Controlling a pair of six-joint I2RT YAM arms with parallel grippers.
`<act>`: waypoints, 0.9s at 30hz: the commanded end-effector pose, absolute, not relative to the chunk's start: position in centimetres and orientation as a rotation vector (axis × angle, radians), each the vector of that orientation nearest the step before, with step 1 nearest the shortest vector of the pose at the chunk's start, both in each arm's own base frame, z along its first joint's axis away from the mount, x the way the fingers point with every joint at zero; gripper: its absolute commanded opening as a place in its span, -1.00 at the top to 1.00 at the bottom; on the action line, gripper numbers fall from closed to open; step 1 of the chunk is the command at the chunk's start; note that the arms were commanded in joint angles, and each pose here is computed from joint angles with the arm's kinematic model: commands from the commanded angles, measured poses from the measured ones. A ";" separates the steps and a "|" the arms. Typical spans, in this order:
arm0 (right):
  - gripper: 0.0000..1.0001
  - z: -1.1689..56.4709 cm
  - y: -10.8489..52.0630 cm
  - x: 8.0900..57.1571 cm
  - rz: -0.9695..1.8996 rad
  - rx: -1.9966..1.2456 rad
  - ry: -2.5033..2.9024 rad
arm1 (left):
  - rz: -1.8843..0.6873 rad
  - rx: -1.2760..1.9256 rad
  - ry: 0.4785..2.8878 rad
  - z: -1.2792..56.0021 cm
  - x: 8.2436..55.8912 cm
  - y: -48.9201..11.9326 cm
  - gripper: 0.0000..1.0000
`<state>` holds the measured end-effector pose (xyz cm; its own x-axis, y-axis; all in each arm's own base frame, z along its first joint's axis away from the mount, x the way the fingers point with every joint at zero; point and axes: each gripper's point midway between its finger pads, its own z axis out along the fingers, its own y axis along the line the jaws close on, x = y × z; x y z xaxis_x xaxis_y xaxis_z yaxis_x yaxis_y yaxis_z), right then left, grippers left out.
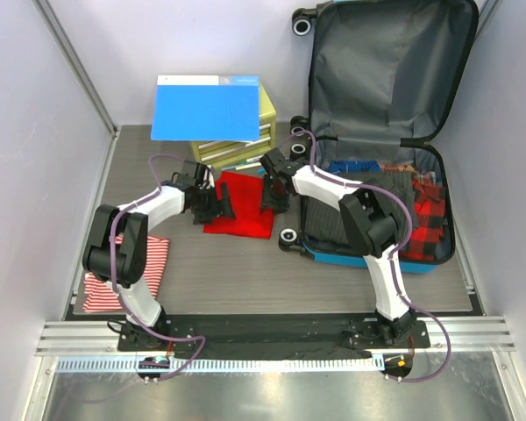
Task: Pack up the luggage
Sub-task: Pick up the clothes at the center of the board.
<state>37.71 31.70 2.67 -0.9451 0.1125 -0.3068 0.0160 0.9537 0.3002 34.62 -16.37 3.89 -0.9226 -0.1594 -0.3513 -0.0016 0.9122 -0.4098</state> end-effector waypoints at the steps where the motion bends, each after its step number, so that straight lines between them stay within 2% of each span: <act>1: 0.33 0.7 32.0 36.7 0.459 0.096 2.842 | -0.601 -0.079 2.659 5.5 34.6 -16.4 -0.61; 2: 0.52 0.8 32.0 36.7 0.462 0.100 2.843 | -0.600 -0.079 2.660 5.6 34.6 -16.4 -0.61; 5: 0.86 1.7 32.1 36.7 0.478 0.088 2.833 | -0.601 -0.076 2.641 6.4 34.7 -16.3 -0.63; 7: 0.97 2.9 32.3 37.0 0.499 0.083 2.807 | -0.586 -0.075 2.631 6.9 34.7 -16.1 -0.63; 16: 0.97 9.4 32.2 38.7 0.489 0.056 2.694 | -0.498 -0.138 2.608 7.9 34.7 -13.7 -0.68; 27: 0.97 15.3 29.9 38.2 0.397 0.060 2.655 | -0.465 -0.218 2.622 6.9 34.5 -11.1 -0.68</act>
